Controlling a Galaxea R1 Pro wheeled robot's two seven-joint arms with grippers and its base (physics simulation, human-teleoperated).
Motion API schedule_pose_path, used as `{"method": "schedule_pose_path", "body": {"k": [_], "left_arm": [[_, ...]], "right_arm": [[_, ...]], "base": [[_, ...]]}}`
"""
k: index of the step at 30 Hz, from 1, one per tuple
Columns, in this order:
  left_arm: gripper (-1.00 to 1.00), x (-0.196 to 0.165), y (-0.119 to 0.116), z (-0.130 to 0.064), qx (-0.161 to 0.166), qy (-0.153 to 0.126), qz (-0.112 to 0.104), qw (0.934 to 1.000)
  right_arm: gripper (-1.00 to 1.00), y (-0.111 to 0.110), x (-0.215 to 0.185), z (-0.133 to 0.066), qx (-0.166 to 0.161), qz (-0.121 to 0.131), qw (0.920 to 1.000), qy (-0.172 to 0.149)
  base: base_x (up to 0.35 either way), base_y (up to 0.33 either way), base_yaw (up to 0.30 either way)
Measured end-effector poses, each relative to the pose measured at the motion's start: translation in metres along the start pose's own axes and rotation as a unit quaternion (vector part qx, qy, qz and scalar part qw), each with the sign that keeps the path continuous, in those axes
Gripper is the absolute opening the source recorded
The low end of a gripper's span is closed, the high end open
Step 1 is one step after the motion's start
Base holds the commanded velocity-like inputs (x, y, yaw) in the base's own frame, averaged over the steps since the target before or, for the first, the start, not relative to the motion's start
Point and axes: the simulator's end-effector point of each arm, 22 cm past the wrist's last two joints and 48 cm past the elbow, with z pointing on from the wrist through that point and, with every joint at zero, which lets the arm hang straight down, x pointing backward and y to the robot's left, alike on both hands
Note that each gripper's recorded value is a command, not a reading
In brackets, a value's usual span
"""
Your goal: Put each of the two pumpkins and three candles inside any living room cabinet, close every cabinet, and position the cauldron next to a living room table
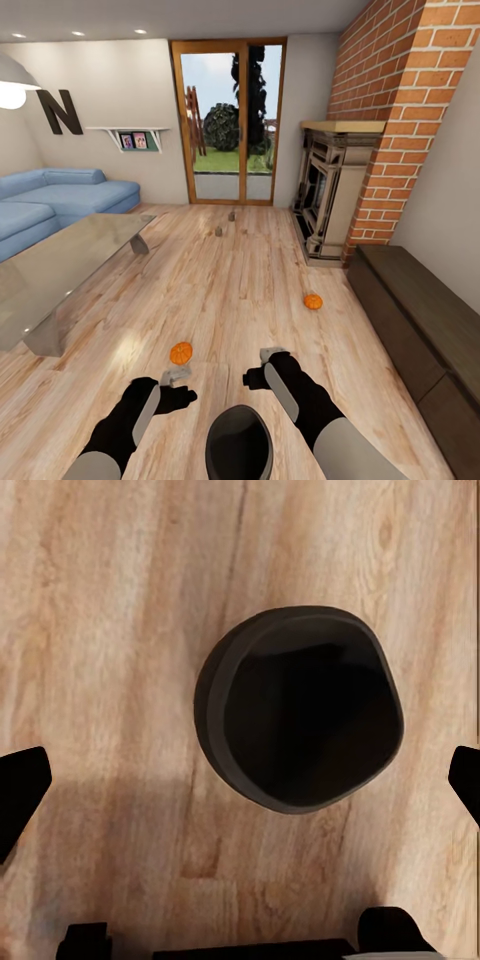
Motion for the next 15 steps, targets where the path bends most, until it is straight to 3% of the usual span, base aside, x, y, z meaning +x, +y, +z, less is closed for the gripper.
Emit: {"method": "schedule_pose_path", "body": {"k": [10,15], "left_arm": [[1.0,0.006,0.001,0.017,0.002,-0.003,-0.001,1.0],[1.0,0.009,0.003,0.024,0.002,-0.005,-0.001,1.0]], "right_arm": [[1.0,0.011,0.011,0.015,0.0,-0.037,0.9993,-0.001],[1.0,0.02,0.013,0.022,-0.013,-0.042,0.999,-0.006]], "base": [[0.0,0.0,0.0],[0.0,0.0,0.0]]}}
